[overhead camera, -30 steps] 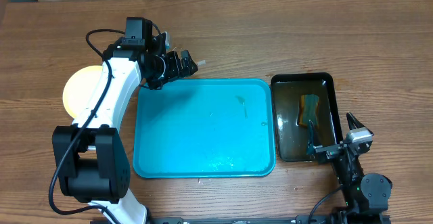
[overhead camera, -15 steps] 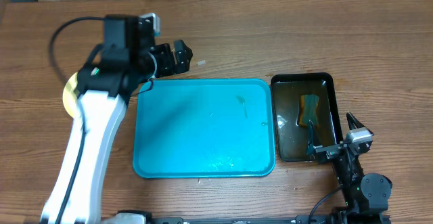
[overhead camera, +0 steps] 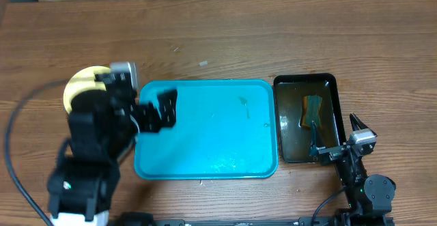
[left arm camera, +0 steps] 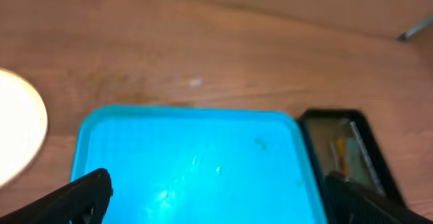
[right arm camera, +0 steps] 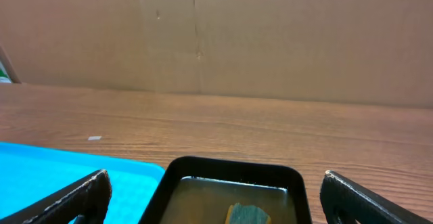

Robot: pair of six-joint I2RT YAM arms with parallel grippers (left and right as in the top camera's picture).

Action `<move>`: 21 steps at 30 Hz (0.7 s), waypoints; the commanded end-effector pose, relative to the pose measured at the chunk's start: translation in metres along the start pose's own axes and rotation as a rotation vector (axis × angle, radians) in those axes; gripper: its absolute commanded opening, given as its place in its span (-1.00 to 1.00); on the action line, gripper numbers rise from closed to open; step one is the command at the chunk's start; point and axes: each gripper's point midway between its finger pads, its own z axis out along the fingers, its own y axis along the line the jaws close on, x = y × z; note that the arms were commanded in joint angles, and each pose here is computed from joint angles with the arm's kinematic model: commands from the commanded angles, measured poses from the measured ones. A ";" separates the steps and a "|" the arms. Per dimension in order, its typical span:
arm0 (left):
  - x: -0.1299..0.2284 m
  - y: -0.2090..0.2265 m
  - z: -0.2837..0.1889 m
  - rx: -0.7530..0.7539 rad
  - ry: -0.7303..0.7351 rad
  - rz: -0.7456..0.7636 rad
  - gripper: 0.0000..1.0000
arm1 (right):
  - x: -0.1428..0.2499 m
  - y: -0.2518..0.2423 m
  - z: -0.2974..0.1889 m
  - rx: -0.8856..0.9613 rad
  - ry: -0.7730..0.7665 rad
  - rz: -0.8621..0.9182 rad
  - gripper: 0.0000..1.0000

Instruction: Clean dirty plates on tray and stack at the side

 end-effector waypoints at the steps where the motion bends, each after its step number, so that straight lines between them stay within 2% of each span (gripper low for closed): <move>1: 0.042 0.020 0.010 -0.028 -0.013 0.011 1.00 | 0.001 0.000 0.000 -0.002 -0.005 0.006 1.00; 5: 0.052 0.030 0.016 -0.002 -0.226 0.048 0.99 | 0.001 0.000 0.000 -0.002 -0.005 0.005 1.00; 11: 0.014 0.023 -0.019 0.082 -0.746 0.114 1.00 | 0.001 0.000 0.000 -0.002 -0.005 0.006 1.00; 13: 0.008 0.023 -0.034 0.097 -0.867 0.121 1.00 | 0.001 0.000 0.000 -0.002 -0.005 0.006 1.00; 16: 0.012 0.029 -0.041 0.089 -0.953 0.114 1.00 | 0.001 0.000 0.000 -0.002 -0.005 0.005 1.00; 21: 0.033 0.045 -0.020 0.049 -0.901 0.103 1.00 | 0.001 0.000 0.000 -0.002 -0.005 0.006 1.00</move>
